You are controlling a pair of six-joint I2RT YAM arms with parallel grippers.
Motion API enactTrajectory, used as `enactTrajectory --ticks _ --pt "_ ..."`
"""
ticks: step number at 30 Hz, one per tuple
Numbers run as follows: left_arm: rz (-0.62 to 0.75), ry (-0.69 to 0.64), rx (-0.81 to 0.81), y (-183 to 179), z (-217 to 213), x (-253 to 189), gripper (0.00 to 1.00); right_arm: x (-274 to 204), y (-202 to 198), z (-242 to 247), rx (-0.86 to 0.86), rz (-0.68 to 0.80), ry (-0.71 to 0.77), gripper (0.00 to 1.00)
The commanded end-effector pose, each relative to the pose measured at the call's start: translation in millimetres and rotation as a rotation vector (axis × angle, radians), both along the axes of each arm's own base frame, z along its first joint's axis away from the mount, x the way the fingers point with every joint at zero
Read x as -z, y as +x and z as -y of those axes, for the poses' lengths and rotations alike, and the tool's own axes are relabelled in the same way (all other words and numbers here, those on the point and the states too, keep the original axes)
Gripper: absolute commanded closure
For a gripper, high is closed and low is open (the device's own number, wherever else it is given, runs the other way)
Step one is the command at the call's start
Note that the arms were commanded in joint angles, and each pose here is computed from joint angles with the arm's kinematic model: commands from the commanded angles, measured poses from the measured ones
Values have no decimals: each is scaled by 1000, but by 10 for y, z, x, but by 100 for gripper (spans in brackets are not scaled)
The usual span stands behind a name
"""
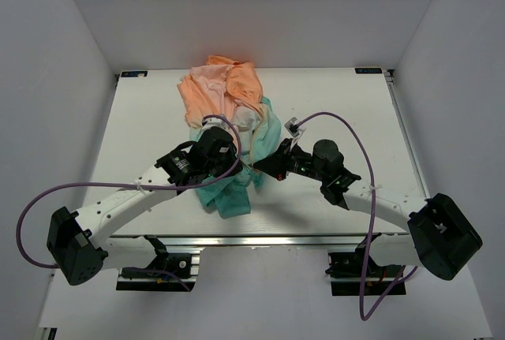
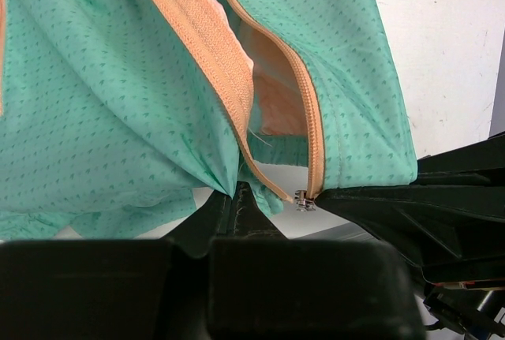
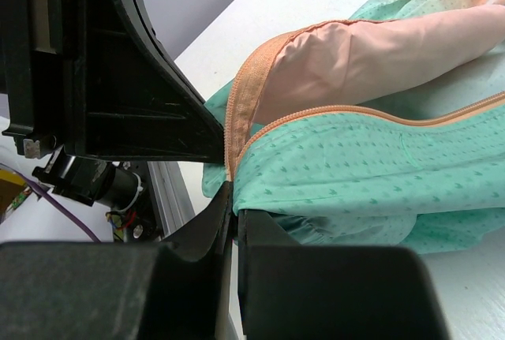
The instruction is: Zip up the jacket
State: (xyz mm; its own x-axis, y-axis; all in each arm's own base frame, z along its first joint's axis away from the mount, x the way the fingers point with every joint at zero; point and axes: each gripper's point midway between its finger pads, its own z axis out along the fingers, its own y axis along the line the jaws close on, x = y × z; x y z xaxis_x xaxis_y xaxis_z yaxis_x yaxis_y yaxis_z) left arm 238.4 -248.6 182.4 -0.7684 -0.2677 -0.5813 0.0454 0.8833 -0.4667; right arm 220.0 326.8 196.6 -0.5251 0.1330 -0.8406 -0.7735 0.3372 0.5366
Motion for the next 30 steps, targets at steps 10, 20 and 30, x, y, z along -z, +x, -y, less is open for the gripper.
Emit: enactTrajectory --ticks 10,20,30 --pt "42 -12 1 37 7 -147 100 -316 -6 -65 -27 72 70 100" --pt "36 -19 7 32 31 -140 100 -258 -40 -85 -44 63 58 100" --pt "35 -26 24 24 69 -145 100 -290 -40 -110 -52 77 58 100"
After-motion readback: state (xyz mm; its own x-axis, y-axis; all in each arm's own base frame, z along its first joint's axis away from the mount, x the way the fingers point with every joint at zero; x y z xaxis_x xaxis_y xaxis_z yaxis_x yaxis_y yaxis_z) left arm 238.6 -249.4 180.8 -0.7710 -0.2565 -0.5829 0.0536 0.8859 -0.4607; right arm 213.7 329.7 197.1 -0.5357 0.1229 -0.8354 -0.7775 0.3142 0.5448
